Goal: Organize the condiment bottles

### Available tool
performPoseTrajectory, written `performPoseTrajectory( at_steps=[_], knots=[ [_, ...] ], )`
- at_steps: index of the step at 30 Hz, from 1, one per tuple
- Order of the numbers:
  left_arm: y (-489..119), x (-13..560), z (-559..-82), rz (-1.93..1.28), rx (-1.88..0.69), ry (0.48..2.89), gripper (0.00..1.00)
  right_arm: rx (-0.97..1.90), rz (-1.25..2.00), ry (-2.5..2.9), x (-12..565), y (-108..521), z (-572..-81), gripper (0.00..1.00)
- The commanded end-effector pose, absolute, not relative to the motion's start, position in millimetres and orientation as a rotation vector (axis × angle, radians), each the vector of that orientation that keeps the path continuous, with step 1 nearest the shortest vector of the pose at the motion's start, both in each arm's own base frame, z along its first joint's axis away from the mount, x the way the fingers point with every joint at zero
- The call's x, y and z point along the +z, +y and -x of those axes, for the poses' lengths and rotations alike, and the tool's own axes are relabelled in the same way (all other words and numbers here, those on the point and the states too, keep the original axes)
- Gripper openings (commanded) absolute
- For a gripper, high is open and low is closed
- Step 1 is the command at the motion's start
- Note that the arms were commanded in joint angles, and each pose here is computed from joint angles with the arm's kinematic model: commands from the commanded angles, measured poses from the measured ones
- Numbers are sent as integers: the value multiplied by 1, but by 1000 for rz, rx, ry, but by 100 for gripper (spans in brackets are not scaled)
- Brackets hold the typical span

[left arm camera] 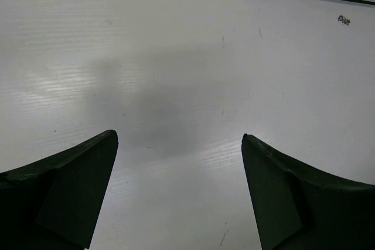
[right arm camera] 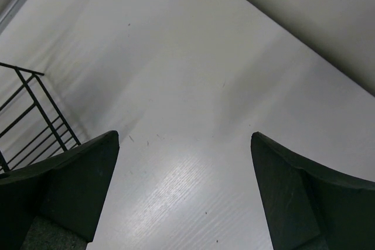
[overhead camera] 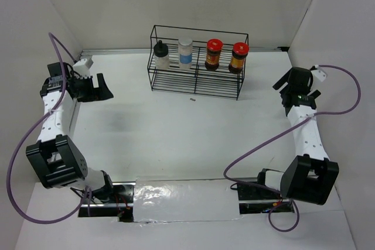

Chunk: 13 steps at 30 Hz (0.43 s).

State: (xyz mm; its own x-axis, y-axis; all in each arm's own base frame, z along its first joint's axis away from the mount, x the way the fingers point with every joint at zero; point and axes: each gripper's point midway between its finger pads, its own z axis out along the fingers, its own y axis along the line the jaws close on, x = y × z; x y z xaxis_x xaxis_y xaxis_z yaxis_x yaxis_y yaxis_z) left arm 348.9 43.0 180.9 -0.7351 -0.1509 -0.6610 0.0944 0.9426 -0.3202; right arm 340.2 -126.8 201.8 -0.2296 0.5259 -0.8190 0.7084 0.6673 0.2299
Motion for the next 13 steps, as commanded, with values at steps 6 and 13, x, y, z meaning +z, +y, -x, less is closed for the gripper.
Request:
performPoseTrajectory(
  at_steps=[6, 13],
  knots=[
    [34, 223, -354, -42, -447, 2219, 99, -215, -971, 1865, 218, -122, -343, 100],
    [32, 221, -355, -38, -466, 2225, 99, -187, -935, 1819, 227, -119, -345, 100]
  ],
)
